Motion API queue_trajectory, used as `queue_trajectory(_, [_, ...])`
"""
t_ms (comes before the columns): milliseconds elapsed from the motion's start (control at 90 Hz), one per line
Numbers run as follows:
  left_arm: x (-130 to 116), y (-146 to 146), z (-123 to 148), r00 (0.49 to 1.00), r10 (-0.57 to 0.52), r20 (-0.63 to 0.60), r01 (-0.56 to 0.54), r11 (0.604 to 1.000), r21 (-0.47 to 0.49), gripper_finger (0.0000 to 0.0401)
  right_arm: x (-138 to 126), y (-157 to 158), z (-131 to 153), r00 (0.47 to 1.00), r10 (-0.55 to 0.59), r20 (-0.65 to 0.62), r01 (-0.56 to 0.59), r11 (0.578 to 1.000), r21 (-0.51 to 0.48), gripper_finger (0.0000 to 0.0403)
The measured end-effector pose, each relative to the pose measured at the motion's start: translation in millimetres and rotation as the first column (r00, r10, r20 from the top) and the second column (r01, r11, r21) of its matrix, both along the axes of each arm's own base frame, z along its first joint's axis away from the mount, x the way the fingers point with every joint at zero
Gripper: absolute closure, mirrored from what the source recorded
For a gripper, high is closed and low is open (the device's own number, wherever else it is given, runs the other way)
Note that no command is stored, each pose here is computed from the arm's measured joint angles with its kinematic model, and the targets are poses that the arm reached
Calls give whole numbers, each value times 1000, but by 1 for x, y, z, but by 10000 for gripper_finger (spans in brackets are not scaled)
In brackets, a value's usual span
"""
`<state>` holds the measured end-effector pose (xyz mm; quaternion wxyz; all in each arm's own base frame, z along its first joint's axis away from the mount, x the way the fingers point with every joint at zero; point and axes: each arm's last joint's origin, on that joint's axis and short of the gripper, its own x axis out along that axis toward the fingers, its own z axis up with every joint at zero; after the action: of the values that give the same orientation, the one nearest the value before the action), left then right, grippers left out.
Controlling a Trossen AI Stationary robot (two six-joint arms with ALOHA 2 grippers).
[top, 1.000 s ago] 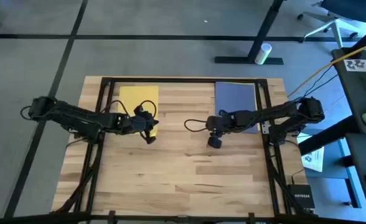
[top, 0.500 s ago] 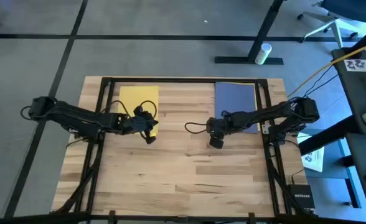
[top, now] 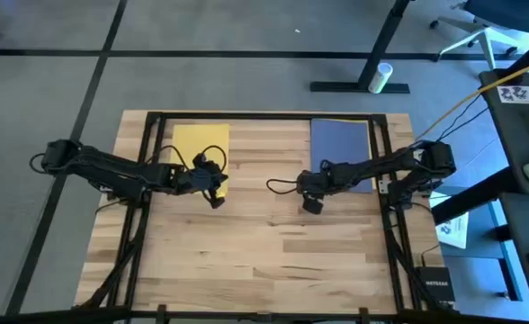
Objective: Organize paper
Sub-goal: Move the violet paper to the bottom left of the table
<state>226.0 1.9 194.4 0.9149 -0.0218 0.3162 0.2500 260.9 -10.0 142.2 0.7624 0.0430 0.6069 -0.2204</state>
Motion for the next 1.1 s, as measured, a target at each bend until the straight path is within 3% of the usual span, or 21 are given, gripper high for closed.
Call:
queue_trajectory(333, [0, 0, 0, 1000, 0, 0, 0, 1000, 0, 401, 2, 2, 2, 1000, 2, 8, -2, 998, 66, 402])
queue_trajectory(644, [0, 0, 0, 1000, -2, -3, 2, 1000, 2, 401, 28, 14, 24, 979, 96, 179, -123, 981, 150, 403])
queue_trajectory(856, [0, 0, 0, 1000, -2, -8, 2, 1000, 3, 401, 52, 35, 46, 902, 177, 394, -279, 935, 220, 403])
queue_trajectory(1100, [0, 0, 0, 1000, 1, -6, -1, 1000, -1, 401, 70, 52, 62, 764, 201, 613, -403, 891, 211, 394])
